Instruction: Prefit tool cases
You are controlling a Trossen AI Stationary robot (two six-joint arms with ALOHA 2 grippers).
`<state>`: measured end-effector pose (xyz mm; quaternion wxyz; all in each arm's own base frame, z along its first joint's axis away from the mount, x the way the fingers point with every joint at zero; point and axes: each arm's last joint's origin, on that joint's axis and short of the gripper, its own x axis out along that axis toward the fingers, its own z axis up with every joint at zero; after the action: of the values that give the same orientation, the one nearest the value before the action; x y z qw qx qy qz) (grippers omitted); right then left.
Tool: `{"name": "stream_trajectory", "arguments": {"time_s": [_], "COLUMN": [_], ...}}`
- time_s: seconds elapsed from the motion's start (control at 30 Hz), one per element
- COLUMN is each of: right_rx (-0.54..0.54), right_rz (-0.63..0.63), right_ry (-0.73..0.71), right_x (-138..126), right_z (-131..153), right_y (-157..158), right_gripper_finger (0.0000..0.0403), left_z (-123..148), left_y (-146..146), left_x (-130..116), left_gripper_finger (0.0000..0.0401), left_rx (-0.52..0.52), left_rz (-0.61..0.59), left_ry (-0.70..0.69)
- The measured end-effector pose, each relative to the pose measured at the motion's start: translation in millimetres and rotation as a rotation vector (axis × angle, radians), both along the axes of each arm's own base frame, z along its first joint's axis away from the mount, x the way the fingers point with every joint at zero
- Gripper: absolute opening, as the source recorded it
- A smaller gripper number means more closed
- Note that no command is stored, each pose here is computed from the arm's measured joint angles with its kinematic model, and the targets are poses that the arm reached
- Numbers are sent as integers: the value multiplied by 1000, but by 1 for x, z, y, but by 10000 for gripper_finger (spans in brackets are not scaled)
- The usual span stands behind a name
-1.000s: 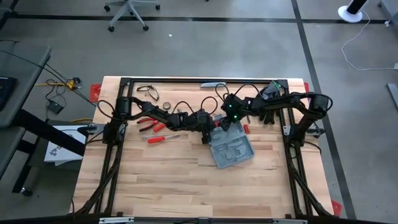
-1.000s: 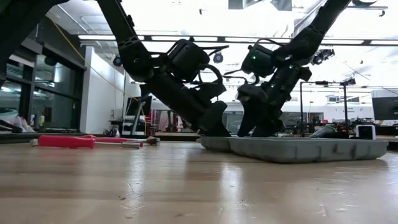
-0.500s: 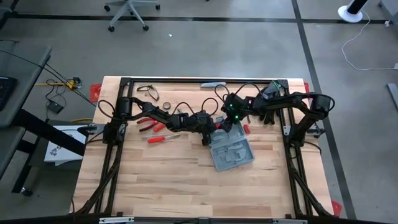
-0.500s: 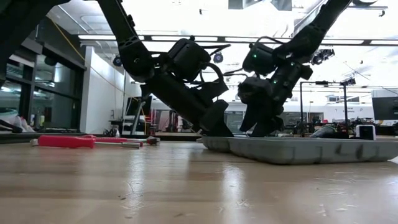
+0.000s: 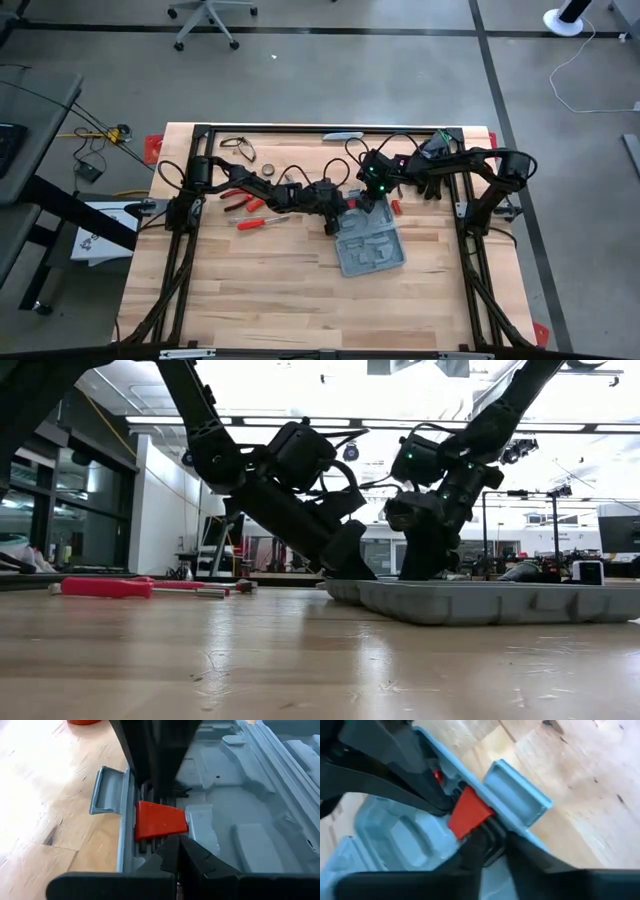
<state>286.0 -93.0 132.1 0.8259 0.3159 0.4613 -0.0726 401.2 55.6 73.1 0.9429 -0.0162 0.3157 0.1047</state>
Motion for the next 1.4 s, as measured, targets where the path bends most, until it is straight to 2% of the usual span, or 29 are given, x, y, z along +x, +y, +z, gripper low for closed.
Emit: {"name": "stream_trajectory", "arguments": {"time_s": [0.07, 0.1, 0.2, 0.3, 0.33, 0.4, 0.5, 0.77, 0.87, 1.03, 1.27, 1.4], "right_rx": [-14, -16, 9, 80, 123, 212, 179, 160, 143, 22, -48, -41], "right_rz": [14, 21, 44, 137, 192, 255, 229, 194, 180, 133, 121, 124], "right_ry": [1, -5, -54, -217, -280, -318, -393, -348, -279, -126, 63, 49], "right_x": [0, 0, 3, 11, 16, 16, 22, 19, 13, -3, -21, -24], "right_z": [0, 0, 3, 15, 20, 20, 29, 25, 20, 25, 29, 18], "right_y": [0, 0, -1, 1, 4, 11, 6, 3, 4, 6, 18, 28], "right_gripper_finger": [22, 14, 12, 5, 3, 1, 1, 1, 1, 0, 0, 0], "left_z": [0, 0, 0, 0, 0, 0, -1, 12, 19, 32, 40, 45], "left_y": [0, 0, 0, 1, 2, 7, 8, -1, -3, -12, -30, -37], "left_x": [0, 0, 0, 0, 2, 1, 0, 0, -1, -3, 0, 4], "left_gripper_finger": [0, 0, 0, 0, 0, 0, 0, 0, 0, 0, 0, 0], "left_rx": [1, 4, 7, 17, 40, 64, 69, 90, 109, 124, 145, 125], "left_rz": [1, 5, 10, 18, 40, 80, 102, 24, 5, -58, -143, -197], "left_ry": [-1, 0, 3, -2, -9, -1, 3, -3, 2, 21, -14, -29]}}
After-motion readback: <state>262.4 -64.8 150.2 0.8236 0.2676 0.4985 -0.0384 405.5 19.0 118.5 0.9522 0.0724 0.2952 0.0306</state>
